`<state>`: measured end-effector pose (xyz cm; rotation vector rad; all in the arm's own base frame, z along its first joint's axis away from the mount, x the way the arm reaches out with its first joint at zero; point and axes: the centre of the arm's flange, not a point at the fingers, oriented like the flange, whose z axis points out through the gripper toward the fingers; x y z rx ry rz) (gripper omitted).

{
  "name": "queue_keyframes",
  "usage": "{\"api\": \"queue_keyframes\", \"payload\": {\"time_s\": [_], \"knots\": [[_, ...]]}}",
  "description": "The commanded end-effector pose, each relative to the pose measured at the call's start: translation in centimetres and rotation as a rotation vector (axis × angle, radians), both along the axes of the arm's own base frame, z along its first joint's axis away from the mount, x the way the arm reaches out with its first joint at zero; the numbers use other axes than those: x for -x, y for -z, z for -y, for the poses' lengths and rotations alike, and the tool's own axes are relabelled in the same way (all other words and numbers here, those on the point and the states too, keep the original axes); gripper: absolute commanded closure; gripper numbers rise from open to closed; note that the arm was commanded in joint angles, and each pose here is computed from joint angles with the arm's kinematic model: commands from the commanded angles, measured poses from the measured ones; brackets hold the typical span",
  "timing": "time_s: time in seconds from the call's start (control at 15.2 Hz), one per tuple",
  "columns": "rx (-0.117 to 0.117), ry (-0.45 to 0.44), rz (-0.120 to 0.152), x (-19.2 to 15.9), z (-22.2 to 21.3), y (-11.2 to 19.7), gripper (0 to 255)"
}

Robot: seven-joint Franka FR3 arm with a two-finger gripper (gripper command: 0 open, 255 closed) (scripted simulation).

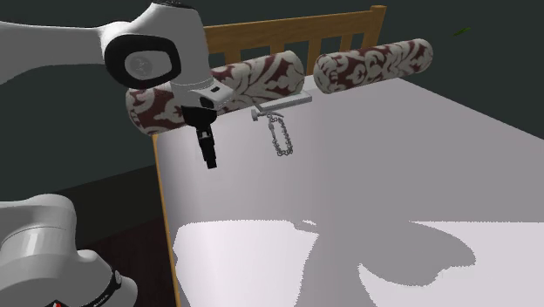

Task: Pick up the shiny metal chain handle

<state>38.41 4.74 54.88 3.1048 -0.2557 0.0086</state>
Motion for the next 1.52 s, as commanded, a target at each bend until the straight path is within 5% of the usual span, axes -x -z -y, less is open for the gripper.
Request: {"api": "queue_keyframes", "payload": {"time_s": [0.0,1.45], "knots": [[0.004,0.014,-0.001,-1.8,-2.0,0.5,0],[0.057,0.154,-0.011,-23.8,-21.6,4.9,0]]}}
